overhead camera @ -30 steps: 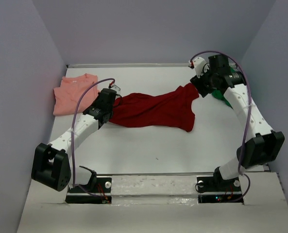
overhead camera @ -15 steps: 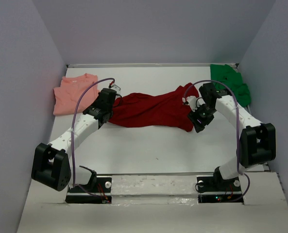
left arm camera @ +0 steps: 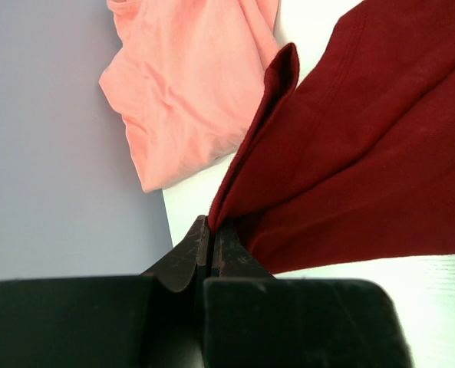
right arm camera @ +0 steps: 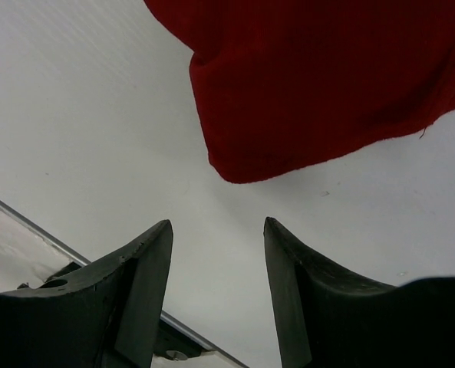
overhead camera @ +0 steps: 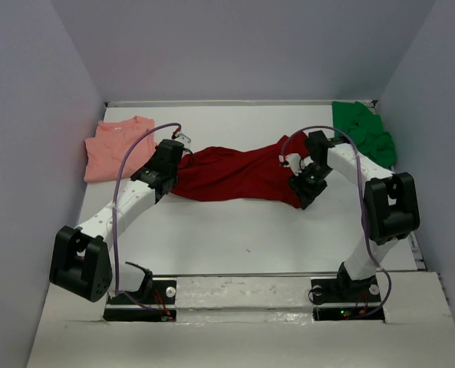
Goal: Fold and stack the t-shirts
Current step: Flatten the tshirt out
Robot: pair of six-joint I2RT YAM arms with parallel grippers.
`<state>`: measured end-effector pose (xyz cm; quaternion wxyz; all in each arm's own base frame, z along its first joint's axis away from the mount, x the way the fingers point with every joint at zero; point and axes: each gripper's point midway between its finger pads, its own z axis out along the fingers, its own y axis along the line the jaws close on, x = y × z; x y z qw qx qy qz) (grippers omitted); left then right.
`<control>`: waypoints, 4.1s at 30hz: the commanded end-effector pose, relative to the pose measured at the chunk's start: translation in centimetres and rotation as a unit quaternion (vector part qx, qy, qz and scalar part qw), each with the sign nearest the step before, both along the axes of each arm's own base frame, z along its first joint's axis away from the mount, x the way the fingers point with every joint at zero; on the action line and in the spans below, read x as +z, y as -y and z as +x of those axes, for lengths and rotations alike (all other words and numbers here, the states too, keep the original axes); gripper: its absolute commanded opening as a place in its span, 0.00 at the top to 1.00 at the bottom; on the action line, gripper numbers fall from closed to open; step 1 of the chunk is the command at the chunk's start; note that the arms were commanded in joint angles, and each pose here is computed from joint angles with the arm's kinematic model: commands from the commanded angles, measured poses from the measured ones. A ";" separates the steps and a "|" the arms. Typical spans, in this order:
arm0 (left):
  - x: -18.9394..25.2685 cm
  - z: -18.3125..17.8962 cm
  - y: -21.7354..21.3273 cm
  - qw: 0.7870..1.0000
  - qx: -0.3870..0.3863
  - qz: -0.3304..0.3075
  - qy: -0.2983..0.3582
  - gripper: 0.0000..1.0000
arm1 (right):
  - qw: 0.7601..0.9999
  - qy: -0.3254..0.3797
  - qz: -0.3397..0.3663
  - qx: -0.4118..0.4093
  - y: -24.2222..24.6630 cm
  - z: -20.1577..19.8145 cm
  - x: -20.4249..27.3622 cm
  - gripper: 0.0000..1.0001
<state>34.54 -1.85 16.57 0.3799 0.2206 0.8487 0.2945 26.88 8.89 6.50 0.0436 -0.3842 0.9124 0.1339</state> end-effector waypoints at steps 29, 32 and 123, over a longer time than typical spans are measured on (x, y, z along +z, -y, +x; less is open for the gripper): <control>1.1 -0.5 -0.4 1.000 0.006 -0.008 0.022 1.00 | 0.999 0.001 -0.041 0.002 -0.8 2.6 -5.3 1.00; 1.2 -0.5 -0.4 1.000 0.006 -0.007 0.023 1.00 | 0.999 0.018 -0.037 0.001 -0.8 2.7 -3.8 1.00; -7.6 -8.7 2.0 0.939 -0.280 0.030 -0.195 0.47 | 0.908 0.394 -0.087 -0.116 2.5 15.9 16.1 1.00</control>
